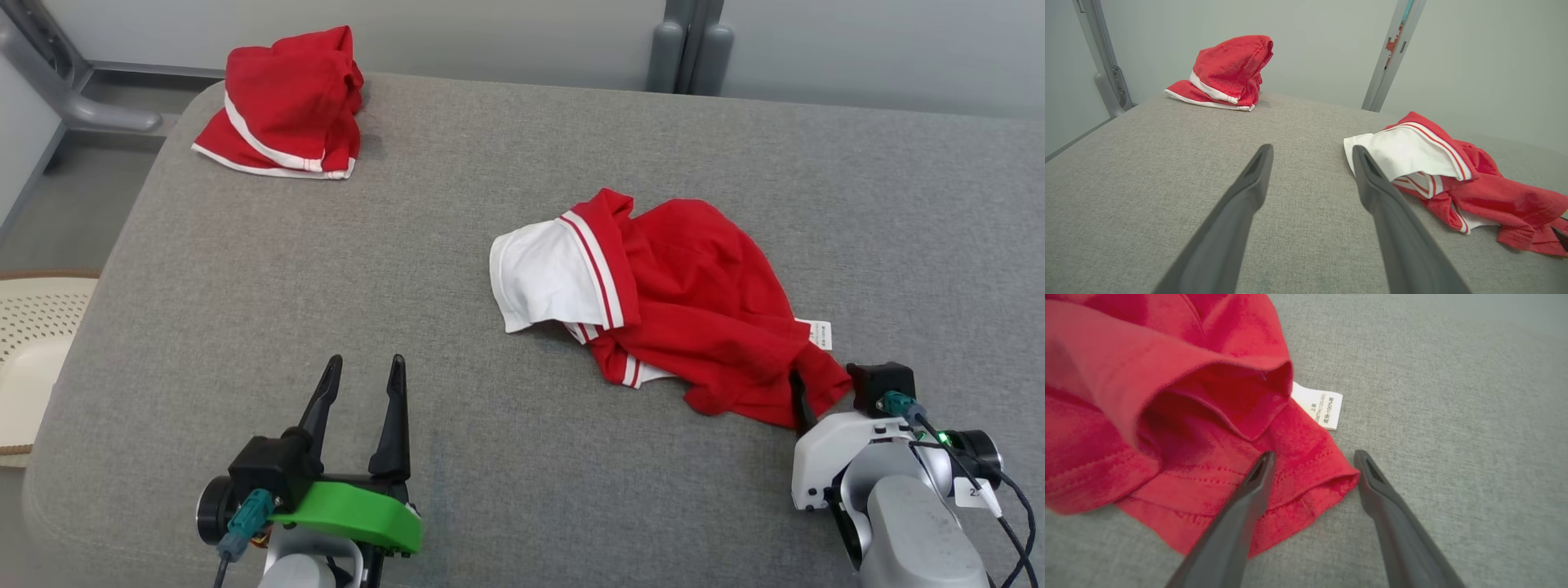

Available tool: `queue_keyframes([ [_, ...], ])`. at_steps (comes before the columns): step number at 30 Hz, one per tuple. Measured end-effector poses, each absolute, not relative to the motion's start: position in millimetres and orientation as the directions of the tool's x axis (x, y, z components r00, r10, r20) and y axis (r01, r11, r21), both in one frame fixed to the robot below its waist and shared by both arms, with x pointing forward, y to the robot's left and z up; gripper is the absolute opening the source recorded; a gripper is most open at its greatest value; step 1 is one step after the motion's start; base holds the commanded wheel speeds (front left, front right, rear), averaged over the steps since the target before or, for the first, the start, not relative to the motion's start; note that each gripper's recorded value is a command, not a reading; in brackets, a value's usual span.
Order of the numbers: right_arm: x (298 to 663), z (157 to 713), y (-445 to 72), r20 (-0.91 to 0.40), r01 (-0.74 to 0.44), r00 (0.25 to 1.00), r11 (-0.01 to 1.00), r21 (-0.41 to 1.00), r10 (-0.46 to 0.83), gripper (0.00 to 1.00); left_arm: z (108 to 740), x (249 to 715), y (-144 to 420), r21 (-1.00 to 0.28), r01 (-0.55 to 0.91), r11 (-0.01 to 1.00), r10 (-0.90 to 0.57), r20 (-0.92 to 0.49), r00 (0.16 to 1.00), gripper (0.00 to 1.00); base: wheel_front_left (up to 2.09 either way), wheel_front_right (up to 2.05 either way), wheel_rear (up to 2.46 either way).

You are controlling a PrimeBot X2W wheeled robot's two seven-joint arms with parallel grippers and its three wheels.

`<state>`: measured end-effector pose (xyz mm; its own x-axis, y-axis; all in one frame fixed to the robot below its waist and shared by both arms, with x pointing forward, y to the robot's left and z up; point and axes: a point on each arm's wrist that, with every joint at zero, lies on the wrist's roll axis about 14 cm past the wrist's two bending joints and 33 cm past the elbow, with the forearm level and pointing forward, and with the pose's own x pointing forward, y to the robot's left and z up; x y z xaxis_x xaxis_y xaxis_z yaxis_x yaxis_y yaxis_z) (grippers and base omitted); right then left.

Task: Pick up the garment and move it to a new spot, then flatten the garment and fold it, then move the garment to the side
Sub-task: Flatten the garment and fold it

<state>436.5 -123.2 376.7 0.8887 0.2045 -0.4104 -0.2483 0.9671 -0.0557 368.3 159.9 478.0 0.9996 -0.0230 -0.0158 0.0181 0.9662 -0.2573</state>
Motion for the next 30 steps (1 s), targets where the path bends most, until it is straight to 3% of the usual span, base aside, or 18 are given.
queue_keyframes([
  [1,438.8,374.6,-120.4,-0.421,-0.253,0.883,0.966,-0.052,0.209,0.4,477.3,367.5,162.7,-0.256,0.008,0.967,-0.013,-0.019,1.0,1.0,0.0,0.0,0.0],
  [3,443.4,373.5,-116.5,-0.429,-0.26,0.877,0.965,-0.049,0.214,0.0,476.4,366.1,166.2,-0.255,-0.004,0.967,-0.002,-0.022,1.0,1.0,0.0,0.0,0.0],
  [9,464.3,385.2,-123.3,-0.41,-0.287,0.887,0.949,-0.127,0.213,0.0,479.1,364.0,169.6,-0.258,-0.014,0.966,0.011,-0.015,1.0,1.0,0.0,0.0,0.0],
  [21,582.2,491.4,-157.8,-0.229,-0.294,0.952,0.813,-0.503,0.202,0.0,482.8,369.2,169.5,-0.265,-0.016,0.964,0.015,-0.005,1.0,1.0,0.0,0.0,0.0],
  [29,627.8,505.3,-168.7,-0.223,-0.274,0.959,0.784,-0.558,0.176,0.0,483.2,381.5,169.1,-0.263,-0.013,0.965,0.012,-0.003,1.0,1.0,0.0,0.0,0.0],
  [30,630.7,501.7,-168.3,-0.232,-0.282,0.956,0.771,-0.57,0.178,0.31,482.3,382.5,169.4,-0.264,-0.016,0.964,0.015,-0.006,1.0,1.0,0.0,0.0,0.0],
])
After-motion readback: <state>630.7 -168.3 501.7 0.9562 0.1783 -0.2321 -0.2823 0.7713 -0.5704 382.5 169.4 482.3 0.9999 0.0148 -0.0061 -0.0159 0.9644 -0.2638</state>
